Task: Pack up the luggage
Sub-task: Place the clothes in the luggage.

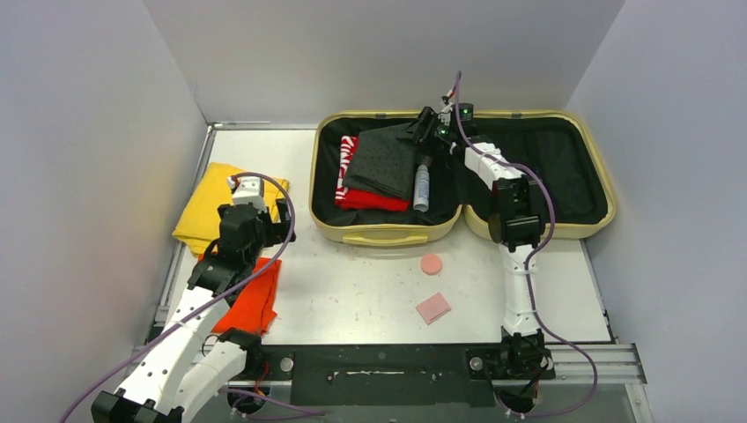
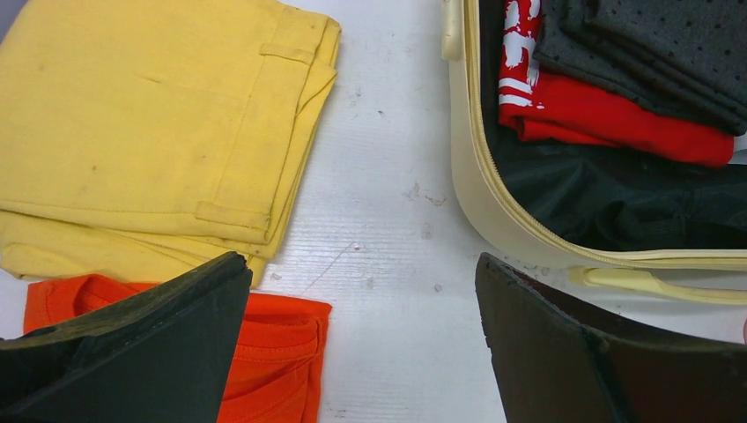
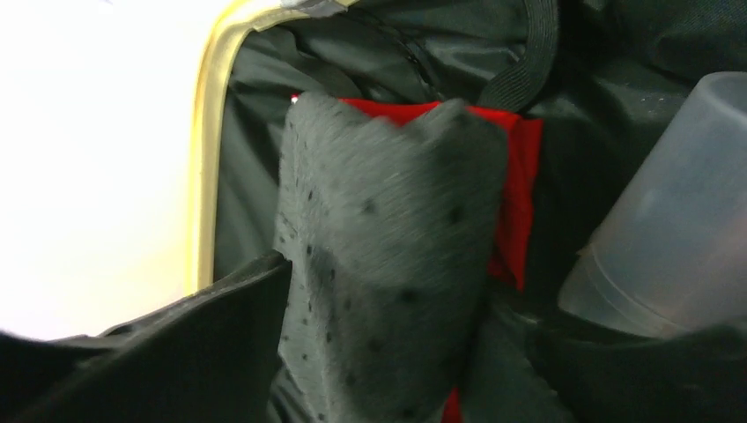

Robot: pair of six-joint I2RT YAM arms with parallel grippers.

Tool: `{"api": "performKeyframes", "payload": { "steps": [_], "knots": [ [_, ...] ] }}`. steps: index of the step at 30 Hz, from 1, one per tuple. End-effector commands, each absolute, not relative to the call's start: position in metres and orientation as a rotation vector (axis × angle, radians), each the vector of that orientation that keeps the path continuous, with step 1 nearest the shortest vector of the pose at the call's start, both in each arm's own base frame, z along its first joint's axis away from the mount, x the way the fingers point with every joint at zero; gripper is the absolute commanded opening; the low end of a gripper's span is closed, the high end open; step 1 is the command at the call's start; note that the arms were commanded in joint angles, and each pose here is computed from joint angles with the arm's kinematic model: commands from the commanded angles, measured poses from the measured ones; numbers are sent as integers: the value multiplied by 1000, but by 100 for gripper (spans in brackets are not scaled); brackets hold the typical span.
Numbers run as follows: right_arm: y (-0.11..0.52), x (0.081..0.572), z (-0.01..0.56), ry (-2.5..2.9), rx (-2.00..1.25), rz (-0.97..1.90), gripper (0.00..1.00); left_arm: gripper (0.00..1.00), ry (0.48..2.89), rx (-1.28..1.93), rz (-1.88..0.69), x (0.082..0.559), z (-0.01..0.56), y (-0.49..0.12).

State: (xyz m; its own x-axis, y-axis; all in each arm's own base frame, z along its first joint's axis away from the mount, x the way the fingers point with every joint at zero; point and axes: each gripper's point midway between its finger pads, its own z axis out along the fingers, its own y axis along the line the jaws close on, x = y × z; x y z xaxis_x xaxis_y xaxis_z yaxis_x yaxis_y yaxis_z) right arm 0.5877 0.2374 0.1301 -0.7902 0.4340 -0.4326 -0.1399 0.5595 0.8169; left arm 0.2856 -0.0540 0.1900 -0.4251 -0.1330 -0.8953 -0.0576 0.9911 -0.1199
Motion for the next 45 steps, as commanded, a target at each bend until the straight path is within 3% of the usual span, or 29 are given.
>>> {"api": "performKeyframes", "payload": {
  "steps": [1,4,8,16,24,28,33,39,45],
  "knots": [
    [237,587,183,2103,127,1051,73,97,1954,-134,-98,293,203,-55],
    [220,580,186,2132,174,928,84,97,1956,-134,-100,292,204,-56],
    [206,560,202,2152,214,773,90,97,1954,-133,-106,291,204,-57],
    [211,510,172,2235,268,750,90,97,1901,-189,-249,305,231,-77],
    [213,507,134,2300,312,722,87,97,1791,-203,-679,355,305,-150],
    [219,505,119,2321,315,745,84,97,1875,-152,-724,386,298,-178],
    [224,499,107,2333,328,782,73,97,2044,-93,-682,410,257,-212],
    [228,490,95,2353,336,803,44,95,2203,-66,-519,432,203,-235],
    [227,484,89,2367,328,799,28,95,2316,-48,-346,458,160,-237]
  ]
}}
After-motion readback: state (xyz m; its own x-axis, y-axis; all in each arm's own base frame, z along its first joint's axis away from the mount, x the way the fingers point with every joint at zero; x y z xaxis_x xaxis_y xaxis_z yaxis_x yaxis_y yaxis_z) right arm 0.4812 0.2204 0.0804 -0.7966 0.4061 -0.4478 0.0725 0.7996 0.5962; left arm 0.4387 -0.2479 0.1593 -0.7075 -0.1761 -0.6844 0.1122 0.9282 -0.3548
